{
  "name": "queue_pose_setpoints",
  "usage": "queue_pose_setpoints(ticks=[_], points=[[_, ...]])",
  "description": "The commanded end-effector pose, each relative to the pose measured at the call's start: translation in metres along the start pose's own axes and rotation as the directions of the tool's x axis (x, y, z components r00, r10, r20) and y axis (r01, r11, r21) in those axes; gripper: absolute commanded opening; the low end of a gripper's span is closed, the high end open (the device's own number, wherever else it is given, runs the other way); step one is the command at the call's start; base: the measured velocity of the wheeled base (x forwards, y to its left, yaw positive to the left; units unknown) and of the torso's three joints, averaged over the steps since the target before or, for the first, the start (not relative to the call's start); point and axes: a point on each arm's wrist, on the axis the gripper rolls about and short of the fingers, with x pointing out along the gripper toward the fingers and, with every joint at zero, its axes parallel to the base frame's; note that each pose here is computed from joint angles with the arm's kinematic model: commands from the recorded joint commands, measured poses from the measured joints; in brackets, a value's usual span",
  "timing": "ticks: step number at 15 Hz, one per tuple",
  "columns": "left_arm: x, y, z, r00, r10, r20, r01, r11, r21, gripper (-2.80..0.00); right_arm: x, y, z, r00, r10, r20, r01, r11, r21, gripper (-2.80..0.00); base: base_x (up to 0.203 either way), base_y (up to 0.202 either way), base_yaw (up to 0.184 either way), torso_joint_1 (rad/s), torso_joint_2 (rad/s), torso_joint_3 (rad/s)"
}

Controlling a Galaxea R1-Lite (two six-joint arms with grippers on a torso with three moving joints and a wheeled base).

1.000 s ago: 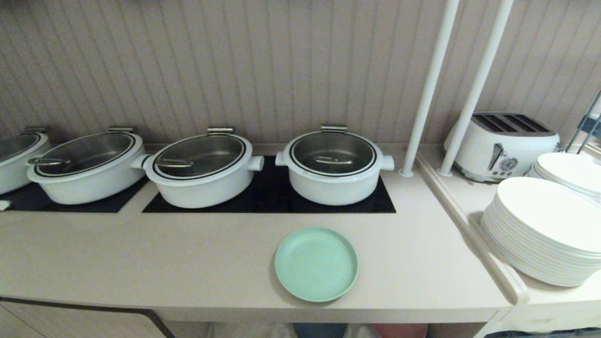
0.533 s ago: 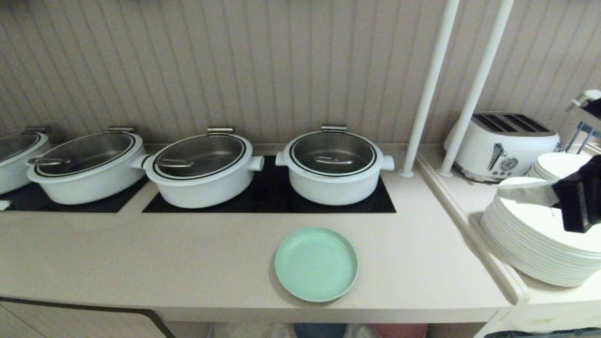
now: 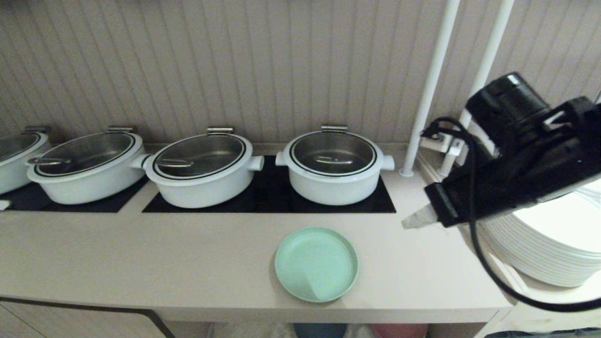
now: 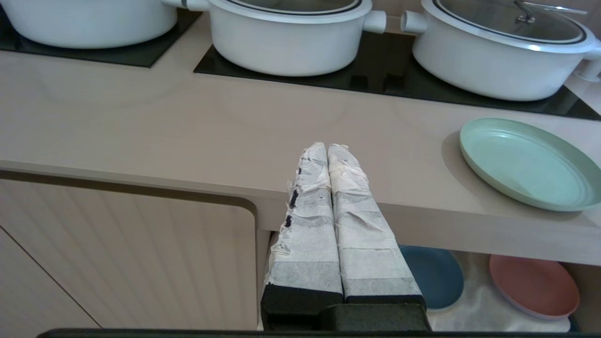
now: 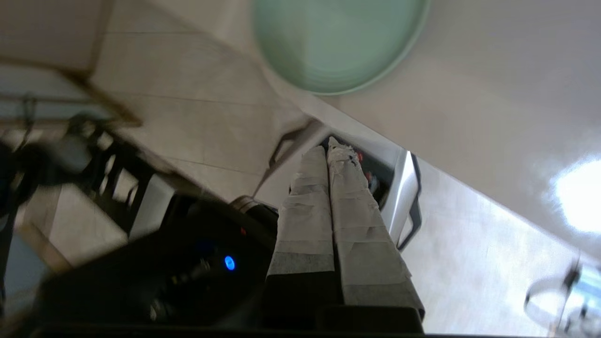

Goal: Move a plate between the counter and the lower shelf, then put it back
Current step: Pick up the plate

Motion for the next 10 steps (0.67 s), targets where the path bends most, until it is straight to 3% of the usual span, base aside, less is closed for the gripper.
queue_pose_setpoints(ticks=[1,3,6,10], points=[[0.000,0.000,0.000,1.000,0.000,0.001,0.000,1.000,-0.001,-2.80,0.059,0.010,0.011,0.986,-0.137,-0.097,0.145,0.987,0.073,-2.80,0.000,0.000,0.000,0.000,0.00,0.000],[0.000,0.000,0.000,1.000,0.000,0.001,0.000,1.000,-0.001,-2.80,0.086,0.028,0.014,0.965,-0.237,-0.116,0.247,0.966,0.081,-2.80,0.000,0.000,0.000,0.000,0.00,0.000],[0.000,0.000,0.000,1.000,0.000,0.000,0.000,1.000,-0.001,-2.80,0.108,0.037,0.005,0.940,-0.281,-0.195,0.299,0.952,0.067,-2.80,0.000,0.000,0.000,0.000,0.00,0.000],[0.000,0.000,0.000,1.000,0.000,0.000,0.000,1.000,0.000,-2.80,0.147,0.045,-0.005,0.862,-0.441,-0.250,0.475,0.875,0.095,-2.80,0.000,0.000,0.000,0.000,0.00,0.000]])
